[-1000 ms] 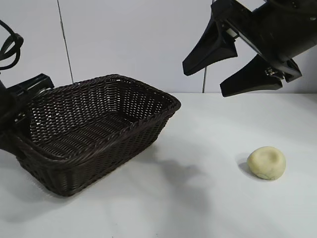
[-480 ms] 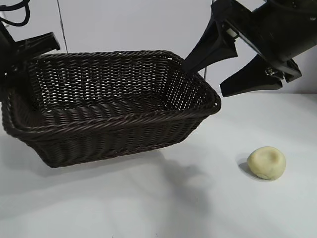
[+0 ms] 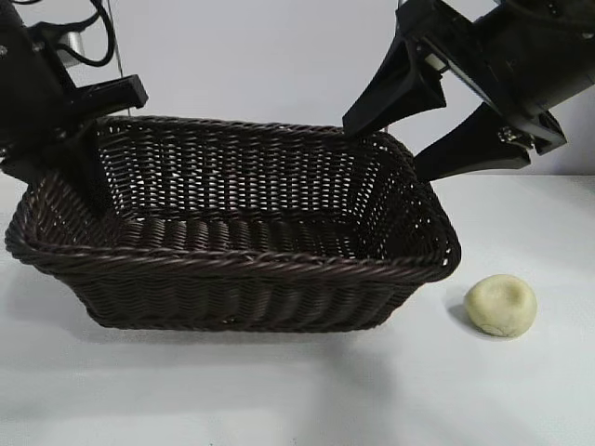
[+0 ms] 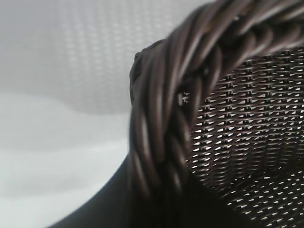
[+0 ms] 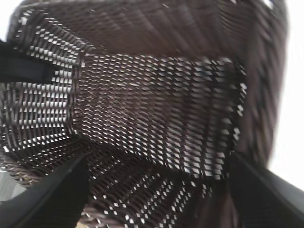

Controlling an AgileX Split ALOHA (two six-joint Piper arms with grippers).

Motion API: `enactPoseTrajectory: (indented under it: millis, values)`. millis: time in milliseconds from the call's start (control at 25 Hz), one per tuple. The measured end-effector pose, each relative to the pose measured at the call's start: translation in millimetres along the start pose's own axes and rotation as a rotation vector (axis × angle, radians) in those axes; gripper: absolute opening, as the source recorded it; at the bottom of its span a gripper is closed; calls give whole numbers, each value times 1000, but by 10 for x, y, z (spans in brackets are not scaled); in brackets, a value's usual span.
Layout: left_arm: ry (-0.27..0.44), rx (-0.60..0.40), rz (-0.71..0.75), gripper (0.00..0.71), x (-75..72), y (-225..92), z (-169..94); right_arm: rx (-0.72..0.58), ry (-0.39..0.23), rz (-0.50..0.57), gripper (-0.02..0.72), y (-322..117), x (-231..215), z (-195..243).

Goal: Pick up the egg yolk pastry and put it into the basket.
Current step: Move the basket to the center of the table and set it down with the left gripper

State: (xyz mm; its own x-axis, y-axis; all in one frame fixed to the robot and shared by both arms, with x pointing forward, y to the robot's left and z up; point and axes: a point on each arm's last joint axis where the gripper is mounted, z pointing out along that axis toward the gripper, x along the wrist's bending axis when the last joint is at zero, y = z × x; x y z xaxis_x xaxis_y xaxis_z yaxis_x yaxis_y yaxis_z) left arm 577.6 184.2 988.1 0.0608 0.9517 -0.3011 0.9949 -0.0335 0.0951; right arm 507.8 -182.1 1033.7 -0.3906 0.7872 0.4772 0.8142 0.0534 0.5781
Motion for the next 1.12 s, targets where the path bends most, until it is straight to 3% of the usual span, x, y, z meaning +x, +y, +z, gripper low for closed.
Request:
enactPoseTrajectory:
  millis: [600,920,1040,1120]
  values:
    - [18,35,-19,98,106,76,395,3,-3,-6,579,-3,-2,0]
    - [16,48,-38,106,137,32,485,5,-5,-9,579,-4,-4,0]
    - [17,51,-39,221,141,28,493,5,-5,-9,579,-4,-4,0]
    - [15,51,-40,365,139,28,493,5,-5,-9,579,-4,-4,0]
